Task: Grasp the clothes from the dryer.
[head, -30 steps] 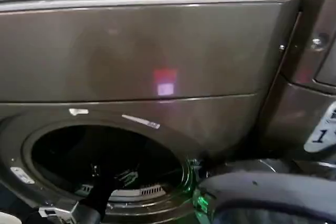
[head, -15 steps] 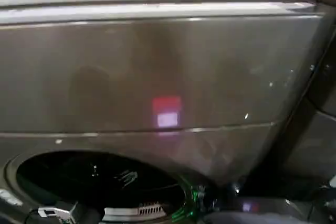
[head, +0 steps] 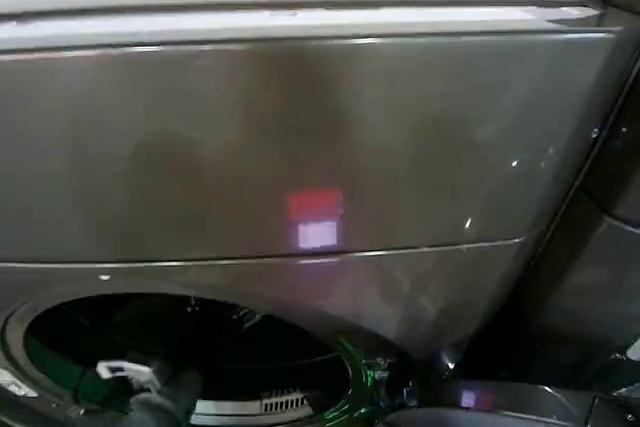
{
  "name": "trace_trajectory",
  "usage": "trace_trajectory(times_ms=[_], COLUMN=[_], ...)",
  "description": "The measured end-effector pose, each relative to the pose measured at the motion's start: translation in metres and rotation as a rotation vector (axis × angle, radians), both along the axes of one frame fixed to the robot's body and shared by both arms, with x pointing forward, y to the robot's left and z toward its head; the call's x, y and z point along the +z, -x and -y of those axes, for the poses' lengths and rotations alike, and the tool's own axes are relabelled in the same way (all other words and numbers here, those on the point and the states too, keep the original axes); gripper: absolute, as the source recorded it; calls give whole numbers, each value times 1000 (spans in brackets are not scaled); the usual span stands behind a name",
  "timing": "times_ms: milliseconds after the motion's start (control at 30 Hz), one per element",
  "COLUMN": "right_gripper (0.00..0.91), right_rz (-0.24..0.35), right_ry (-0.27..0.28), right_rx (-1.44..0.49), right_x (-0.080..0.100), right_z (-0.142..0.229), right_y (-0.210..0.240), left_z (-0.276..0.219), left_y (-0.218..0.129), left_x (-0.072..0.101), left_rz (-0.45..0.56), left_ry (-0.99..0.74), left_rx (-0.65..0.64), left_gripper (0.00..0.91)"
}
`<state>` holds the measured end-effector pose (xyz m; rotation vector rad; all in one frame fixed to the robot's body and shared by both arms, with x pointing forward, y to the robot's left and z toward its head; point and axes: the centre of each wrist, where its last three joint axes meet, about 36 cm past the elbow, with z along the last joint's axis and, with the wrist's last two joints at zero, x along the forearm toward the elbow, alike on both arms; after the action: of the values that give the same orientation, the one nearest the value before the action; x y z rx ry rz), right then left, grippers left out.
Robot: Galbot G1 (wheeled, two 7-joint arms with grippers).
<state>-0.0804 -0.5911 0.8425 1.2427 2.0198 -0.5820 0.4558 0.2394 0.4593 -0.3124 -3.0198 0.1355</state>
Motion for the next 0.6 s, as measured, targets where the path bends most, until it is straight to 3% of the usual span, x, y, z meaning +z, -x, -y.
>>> trace_trajectory(times_ms=[600], right_gripper=[907], right_rz=[0], right_ry=[7], right_rx=[-8], right_x=[4], right_z=[-4], right_y=[6], left_z=[5], left_y=[-115], left_x=[-6], left_rz=[-14], left_ry=[20], left_rx=[-7], left_gripper=[907])
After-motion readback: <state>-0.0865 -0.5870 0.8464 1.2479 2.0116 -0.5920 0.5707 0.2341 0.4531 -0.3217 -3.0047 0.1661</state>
